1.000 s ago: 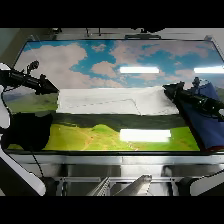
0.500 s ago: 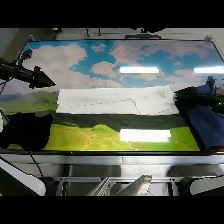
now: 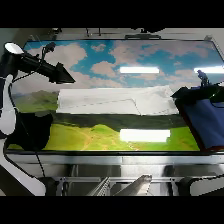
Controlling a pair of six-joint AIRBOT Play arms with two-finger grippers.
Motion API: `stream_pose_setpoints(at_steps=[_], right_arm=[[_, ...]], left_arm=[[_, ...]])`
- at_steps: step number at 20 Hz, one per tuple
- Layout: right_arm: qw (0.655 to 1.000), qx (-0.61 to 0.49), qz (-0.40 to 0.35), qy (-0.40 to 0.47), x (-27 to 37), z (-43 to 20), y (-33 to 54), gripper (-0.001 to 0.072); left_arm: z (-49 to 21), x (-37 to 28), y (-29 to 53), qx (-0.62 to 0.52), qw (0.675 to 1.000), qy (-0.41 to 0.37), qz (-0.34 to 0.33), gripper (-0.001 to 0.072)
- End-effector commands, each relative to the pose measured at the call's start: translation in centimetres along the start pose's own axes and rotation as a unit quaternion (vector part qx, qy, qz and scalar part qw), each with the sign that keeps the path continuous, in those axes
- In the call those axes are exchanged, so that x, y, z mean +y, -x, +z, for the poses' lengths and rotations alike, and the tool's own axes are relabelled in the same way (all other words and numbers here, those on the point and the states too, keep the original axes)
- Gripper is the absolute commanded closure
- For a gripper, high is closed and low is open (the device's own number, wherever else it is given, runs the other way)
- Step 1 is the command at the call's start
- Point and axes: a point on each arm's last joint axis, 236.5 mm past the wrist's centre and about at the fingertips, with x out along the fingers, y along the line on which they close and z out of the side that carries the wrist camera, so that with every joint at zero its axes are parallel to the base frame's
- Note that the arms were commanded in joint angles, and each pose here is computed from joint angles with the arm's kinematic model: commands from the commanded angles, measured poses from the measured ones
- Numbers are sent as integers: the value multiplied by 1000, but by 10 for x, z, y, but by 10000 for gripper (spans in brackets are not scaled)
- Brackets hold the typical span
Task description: Fold the shirts.
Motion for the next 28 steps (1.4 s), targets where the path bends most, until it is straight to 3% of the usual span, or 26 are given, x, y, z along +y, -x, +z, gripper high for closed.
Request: stream_pose_setpoints(at_steps=[1, 4, 7, 9, 21, 25, 26, 27, 28], right_arm=[[1000, 13, -15, 13, 2, 4, 10, 189], [1000, 21, -14, -3, -5, 0, 1, 189], [999, 44, -9, -30, -15, -11, -15, 184], [998, 59, -4, -37, -18, -18, -21, 99], [994, 105, 2, 13, 21, -37, -55, 109], [996, 92, -5, 7, 20, -29, -55, 363], [997, 81, -12, -10, 15, -24, -54, 425], [997, 76, -14, -14, 12, -21, -53, 543], [997, 76, -13, -14, 13, -22, -53, 559]], left_arm=[[5, -23, -25, 7, 999, -31, -1, 584], [9, -43, -49, 10, 998, -67, -1, 584], [7, -41, -70, 24, 995, -92, 44, 584], [1, -44, -80, 41, 992, -105, 59, 584], [10, -74, -119, 29, 984, -163, 63, 585], [-11, -62, -156, 79, 984, -151, 52, 590], [-16, -59, -166, 92, 983, -150, 48, 705], [-20, -60, -176, 99, 982, -158, 44, 699], [-22, -61, -186, 103, 981, -161, 42, 695]])
